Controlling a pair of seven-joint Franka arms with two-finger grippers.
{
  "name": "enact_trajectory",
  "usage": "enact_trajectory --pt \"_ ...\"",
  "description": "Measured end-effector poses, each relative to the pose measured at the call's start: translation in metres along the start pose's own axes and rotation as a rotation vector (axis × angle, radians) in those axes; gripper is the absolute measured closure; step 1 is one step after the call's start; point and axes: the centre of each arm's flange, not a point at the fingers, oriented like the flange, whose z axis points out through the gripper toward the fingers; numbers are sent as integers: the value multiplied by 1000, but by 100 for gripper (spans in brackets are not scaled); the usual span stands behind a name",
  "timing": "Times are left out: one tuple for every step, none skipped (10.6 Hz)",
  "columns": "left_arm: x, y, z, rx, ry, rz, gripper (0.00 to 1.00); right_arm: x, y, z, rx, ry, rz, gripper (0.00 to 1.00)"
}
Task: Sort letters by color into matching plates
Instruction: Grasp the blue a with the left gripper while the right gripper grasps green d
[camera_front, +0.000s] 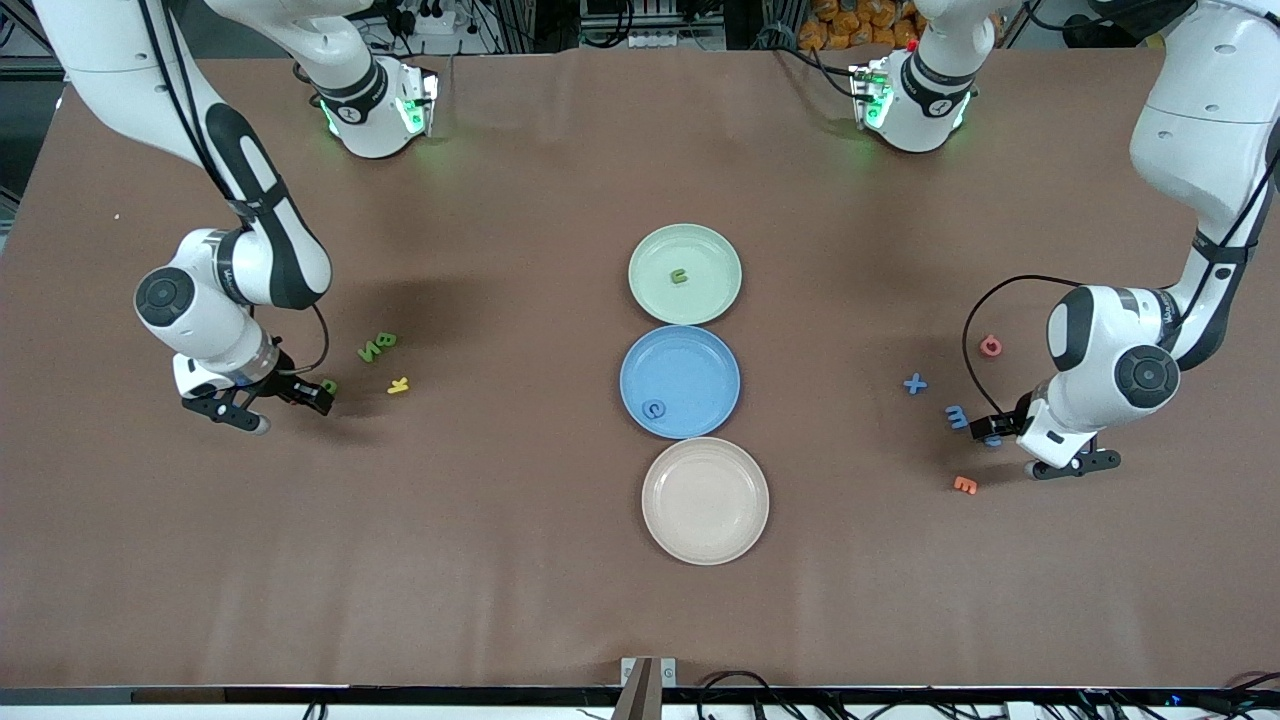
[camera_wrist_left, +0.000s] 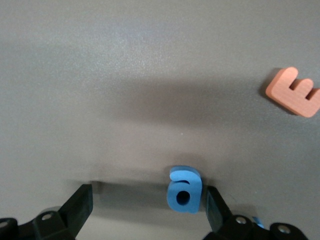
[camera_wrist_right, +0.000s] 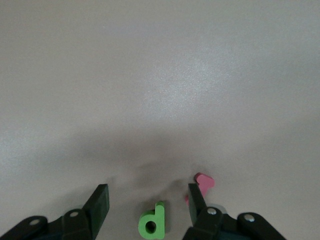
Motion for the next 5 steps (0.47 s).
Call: enact_trajectory --pt "0 1 0 0 -1 -23 0 -1 0 2 -1 -4 1 28" --pt "0 2 0 0 0 -35 0 -2 -1 5 -1 -7 -1 29" --pt "0 3 0 0 0 -39 0 -3 -3 7 -2 -10 -1 29" --pt "0 3 0 0 0 -47 0 -5 -7 9 -1 -13 1 30" --pt "0 4 -1 -3 3 -52 0 -8 -11 10 -1 -17 0 31"
